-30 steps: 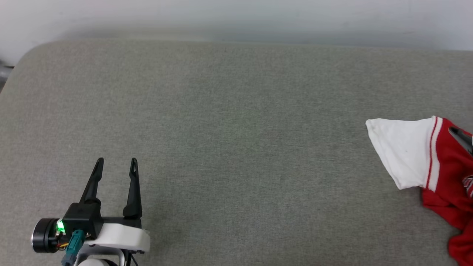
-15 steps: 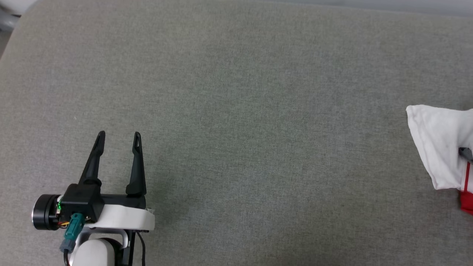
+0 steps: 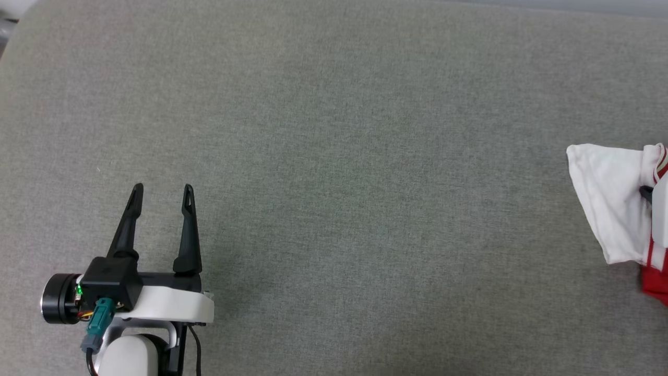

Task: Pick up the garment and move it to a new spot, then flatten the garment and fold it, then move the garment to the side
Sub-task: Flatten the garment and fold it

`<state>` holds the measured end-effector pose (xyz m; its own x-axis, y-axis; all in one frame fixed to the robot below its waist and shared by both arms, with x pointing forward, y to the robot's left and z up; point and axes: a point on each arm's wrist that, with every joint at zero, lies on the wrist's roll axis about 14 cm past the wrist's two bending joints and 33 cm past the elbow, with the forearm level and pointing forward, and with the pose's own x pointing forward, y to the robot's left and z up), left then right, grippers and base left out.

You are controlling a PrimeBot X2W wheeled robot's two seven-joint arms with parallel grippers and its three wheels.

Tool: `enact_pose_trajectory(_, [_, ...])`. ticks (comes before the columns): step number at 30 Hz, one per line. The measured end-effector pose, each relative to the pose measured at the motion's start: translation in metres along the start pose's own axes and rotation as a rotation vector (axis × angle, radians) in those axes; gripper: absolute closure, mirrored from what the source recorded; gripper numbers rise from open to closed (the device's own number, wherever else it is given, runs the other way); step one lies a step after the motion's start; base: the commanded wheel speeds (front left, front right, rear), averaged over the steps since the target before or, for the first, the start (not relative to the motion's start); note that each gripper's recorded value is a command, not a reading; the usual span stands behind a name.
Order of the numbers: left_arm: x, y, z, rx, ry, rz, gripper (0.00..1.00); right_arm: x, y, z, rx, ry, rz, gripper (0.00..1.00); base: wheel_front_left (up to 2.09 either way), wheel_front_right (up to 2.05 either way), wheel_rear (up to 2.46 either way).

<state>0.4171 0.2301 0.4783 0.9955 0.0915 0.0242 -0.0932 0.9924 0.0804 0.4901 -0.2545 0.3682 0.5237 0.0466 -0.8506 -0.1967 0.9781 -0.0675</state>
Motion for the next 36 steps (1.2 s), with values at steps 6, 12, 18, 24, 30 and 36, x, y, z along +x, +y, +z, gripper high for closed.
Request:
enact_pose_trajectory(6, [-0.01, -0.001, 0.012, -0.004, -0.026, -0.004, 0.0, -0.04, 0.012, 0.042, 0.019, -0.263, 0.062, 1.0, 0.0, 0.0, 0.0])
enact_pose_trajectory(12, [-0.022, 0.0, 0.026, -0.002, -0.057, -0.004, 0.0, -0.096, 0.028, 0.082, -0.004, -0.49, 0.124, 1.0, 0.0, 0.0, 0.0])
enact_pose_trajectory(18, [-0.031, 0.003, 0.035, 0.0, -0.079, 0.005, 0.0, -0.129, 0.077, 0.105, -0.087, -0.609, 0.243, 1.0, 0.0, 0.0, 0.0])
enact_pose_trajectory(24, [-0.038, 0.01, 0.036, 0.005, -0.079, 0.027, 0.0, -0.139, 0.158, 0.118, -0.21, -0.644, 0.428, 1.0, 0.0, 0.0, 0.0])
enact_pose_trajectory(30, [-0.044, 0.019, 0.033, 0.012, -0.065, 0.057, 0.0, -0.144, 0.244, 0.126, -0.33, -0.651, 0.628, 1.0, 0.0, 0.0, 0.0])
enact_pose_trajectory(36, [-0.048, 0.029, 0.029, 0.012, -0.049, 0.091, 0.0, -0.15, 0.331, 0.113, -0.44, -0.612, 0.84, 1.0, 0.0, 0.0, 0.0])
